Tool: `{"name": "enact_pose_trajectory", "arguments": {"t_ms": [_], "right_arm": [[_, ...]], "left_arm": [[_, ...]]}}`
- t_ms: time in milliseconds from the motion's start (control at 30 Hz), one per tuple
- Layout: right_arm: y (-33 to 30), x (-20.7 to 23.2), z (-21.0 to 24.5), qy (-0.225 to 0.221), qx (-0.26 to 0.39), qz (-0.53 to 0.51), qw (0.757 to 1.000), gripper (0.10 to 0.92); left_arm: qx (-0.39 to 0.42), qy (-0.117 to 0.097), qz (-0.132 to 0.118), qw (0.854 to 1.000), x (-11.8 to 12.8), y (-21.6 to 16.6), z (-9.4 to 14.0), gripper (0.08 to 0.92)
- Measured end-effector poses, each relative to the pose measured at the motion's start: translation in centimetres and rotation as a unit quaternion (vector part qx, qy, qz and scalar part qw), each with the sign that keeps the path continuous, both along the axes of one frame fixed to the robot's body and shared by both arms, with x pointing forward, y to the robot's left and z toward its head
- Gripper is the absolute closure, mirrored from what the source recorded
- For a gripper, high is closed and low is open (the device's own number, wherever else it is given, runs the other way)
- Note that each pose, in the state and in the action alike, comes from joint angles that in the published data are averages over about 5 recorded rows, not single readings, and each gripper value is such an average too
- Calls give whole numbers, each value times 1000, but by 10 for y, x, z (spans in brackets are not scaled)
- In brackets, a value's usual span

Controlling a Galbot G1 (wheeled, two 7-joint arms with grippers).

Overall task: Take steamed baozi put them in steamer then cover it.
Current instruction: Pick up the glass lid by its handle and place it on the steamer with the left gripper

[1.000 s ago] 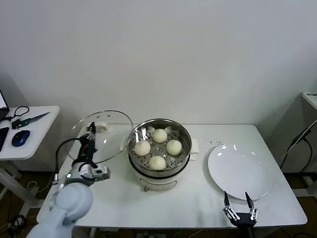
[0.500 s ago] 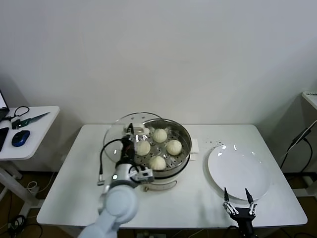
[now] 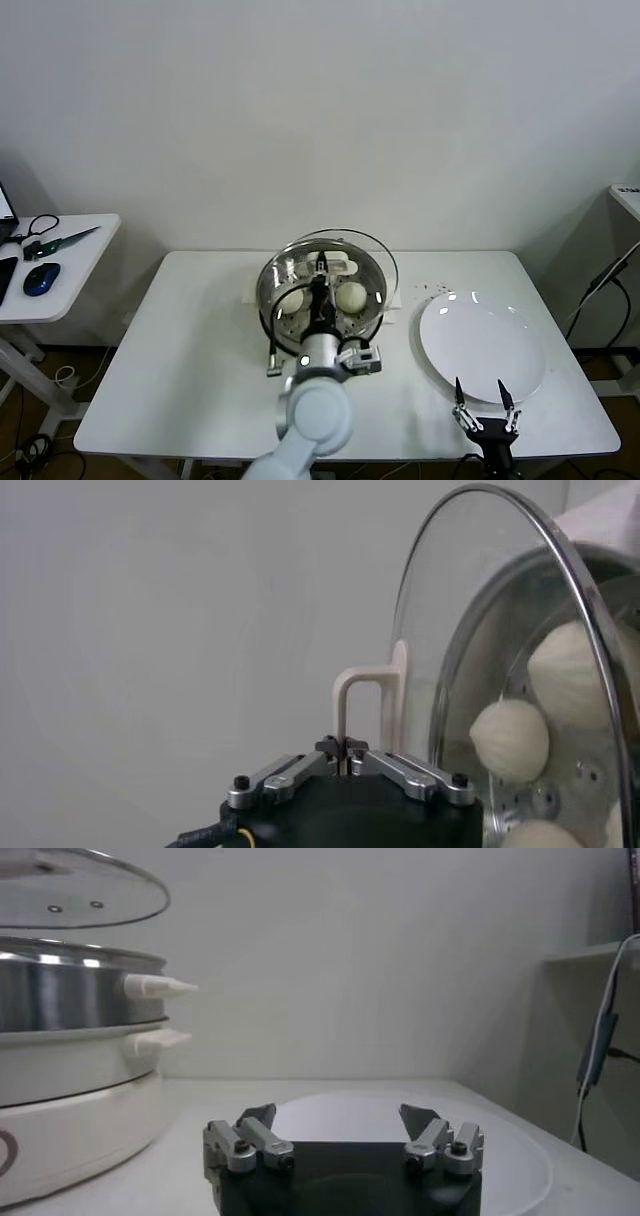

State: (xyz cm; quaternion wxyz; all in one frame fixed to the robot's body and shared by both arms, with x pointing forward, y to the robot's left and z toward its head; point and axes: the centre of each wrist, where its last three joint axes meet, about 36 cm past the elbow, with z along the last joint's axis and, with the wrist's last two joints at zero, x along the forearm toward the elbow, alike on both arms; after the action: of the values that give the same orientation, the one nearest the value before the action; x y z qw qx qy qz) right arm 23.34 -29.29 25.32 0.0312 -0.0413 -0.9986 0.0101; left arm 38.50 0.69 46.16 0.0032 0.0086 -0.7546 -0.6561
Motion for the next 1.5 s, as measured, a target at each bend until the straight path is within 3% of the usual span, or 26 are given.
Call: {"name": "enact_pose_trajectory", "arguments": {"t_ms": [267, 767, 1500], "right_arm": [[-1, -1, 0, -3, 0, -7, 1000, 200], [-1, -6, 0, -4, 0, -12, 1000, 200], [5, -7, -6, -2, 3, -15, 1000, 200]], "left_arm": [[18, 5, 2, 1000, 4, -10, -11, 875], [49, 13, 13, 999, 15, 9, -31, 875], [45, 7, 14, 999, 16, 8, -36, 875]]}}
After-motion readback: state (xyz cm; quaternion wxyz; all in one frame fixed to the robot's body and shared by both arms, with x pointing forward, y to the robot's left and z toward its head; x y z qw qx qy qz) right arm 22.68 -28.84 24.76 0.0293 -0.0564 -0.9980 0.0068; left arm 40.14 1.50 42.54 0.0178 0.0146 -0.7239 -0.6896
